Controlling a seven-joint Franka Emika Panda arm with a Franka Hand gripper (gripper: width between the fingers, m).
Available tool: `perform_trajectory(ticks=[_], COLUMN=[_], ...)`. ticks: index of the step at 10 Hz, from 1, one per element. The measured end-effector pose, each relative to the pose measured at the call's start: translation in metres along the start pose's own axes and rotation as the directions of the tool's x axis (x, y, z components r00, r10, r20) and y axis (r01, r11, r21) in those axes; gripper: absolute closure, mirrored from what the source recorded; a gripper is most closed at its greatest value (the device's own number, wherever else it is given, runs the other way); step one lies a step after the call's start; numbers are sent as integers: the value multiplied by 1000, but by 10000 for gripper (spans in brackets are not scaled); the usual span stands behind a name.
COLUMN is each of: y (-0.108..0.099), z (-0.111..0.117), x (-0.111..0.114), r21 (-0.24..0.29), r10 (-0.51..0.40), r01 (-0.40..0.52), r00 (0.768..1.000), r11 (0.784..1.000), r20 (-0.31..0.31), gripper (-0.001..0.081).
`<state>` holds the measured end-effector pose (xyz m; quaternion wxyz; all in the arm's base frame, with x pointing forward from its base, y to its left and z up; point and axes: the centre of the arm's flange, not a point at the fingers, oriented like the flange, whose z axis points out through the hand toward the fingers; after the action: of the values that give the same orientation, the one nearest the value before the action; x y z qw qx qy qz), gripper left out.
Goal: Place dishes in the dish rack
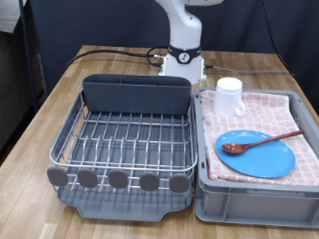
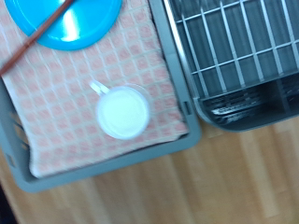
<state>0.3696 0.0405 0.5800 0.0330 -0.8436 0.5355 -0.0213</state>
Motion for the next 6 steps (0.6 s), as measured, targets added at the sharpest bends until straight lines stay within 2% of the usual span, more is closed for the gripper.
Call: perform_trajectory(ticks=[2, 3, 4, 6], y=[-29, -45, -57, -57], z=[8, 11, 13, 14], x=[-6, -9, -8, -8], r21=[-28, -32, -37, -37], r10=[181, 227, 262, 239], r01=[-180, -226, -260, -238], r00=[983, 973, 964, 970], r11=[983, 974, 965, 971], r20=[35, 39, 40, 40], gripper=[4, 4, 4, 4])
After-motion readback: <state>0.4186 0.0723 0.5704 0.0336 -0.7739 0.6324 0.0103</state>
